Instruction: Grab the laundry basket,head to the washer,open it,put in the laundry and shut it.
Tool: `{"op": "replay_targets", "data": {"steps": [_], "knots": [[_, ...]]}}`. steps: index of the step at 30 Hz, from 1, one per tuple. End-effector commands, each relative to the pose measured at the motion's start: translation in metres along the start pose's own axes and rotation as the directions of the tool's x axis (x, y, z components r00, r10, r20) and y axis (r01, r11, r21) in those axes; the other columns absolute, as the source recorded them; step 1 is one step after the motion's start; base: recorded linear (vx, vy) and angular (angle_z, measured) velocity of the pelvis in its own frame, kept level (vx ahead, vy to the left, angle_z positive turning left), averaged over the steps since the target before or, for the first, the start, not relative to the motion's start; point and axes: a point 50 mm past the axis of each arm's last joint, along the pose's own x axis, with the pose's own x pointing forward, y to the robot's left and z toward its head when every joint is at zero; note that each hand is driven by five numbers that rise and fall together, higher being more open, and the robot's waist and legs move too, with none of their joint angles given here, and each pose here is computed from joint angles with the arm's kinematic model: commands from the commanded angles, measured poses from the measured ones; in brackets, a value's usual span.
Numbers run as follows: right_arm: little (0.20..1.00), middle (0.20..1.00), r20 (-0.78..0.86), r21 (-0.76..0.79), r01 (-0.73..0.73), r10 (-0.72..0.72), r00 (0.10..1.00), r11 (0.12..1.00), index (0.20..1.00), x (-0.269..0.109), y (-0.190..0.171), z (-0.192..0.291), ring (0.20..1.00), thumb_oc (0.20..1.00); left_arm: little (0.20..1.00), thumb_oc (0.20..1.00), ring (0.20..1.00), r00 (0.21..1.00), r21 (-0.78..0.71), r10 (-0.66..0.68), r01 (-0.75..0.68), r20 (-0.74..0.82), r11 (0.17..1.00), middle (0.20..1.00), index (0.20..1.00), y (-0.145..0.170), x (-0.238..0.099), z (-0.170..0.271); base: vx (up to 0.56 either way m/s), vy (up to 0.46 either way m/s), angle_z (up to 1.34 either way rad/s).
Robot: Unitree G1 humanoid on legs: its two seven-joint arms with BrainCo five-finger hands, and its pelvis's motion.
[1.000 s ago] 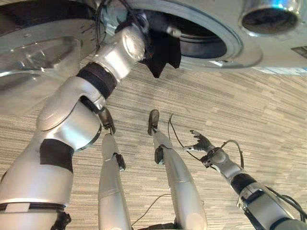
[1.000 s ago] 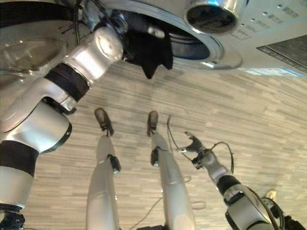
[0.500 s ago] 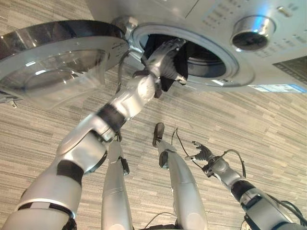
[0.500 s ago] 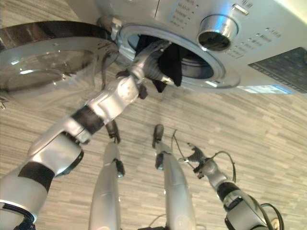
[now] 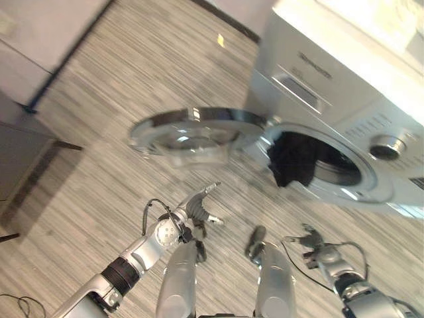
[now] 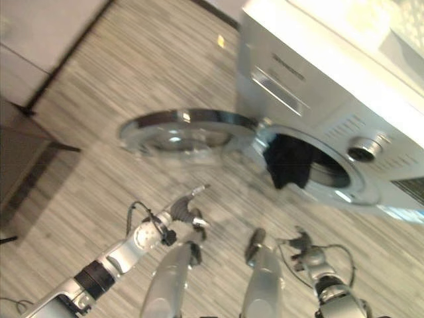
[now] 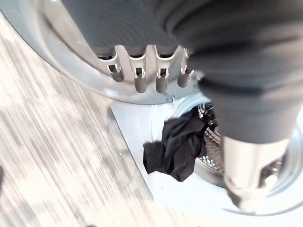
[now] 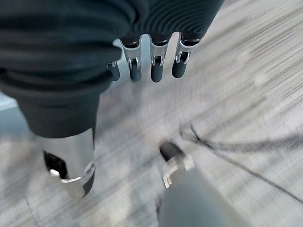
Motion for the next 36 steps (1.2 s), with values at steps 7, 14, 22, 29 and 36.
{"op": "replay_targets", "data": {"steps": [7, 14, 22, 29, 36], "knots": [[1.000, 1.000, -0.355, 0.139, 0.138, -0.080, 0.932, 0.981, 1.000, -0.021, -0.056, -0.086, 1.000, 1.000, 1.000, 1.000, 1.000, 0.952, -0.060, 0.064, -0.048, 0.299, 0.997, 1.000, 1.000, 0.038, 0.015, 0.069, 0.05, -0.117, 0.49], [1.000, 1.000, -0.459, 0.284, 0.248, -0.095, 0.883, 0.926, 1.000, -0.035, -0.066, -0.114, 1.000, 1.000, 1.000, 1.000, 1.000, 0.938, -0.161, 0.109, -0.058, 0.329, 0.985, 1.000, 1.000, 0.039, 0.008, 0.072, -0.01, -0.212, 0.19], [1.000, 1.000, -0.367, 0.318, 0.428, -0.306, 0.878, 0.846, 1.000, -0.034, -0.142, -0.068, 1.000, 1.000, 1.000, 1.000, 1.000, 0.938, -0.230, 0.130, -0.055, 0.323, 0.972, 1.000, 1.000, 0.036, 0.002, 0.069, -0.03, -0.085, -0.19], [1.000, 1.000, -0.193, 0.312, 0.460, -0.419, 0.887, 0.831, 1.000, -0.026, -0.170, 0.002, 1.000, 1.000, 1.000, 1.000, 1.000, 0.910, -0.299, 0.219, -0.113, 0.351, 0.948, 1.000, 1.000, 0.044, 0.003, 0.077, 0.00, -0.027, -0.05], [1.000, 1.000, 0.002, 0.333, 0.451, -0.479, 0.878, 0.828, 1.000, -0.023, -0.176, 0.074, 1.000, 1.000, 1.000, 1.000, 1.000, 0.880, -0.344, 0.288, -0.155, 0.378, 0.926, 1.000, 1.000, 0.049, 0.007, 0.087, 0.01, -0.006, -0.03]]}}
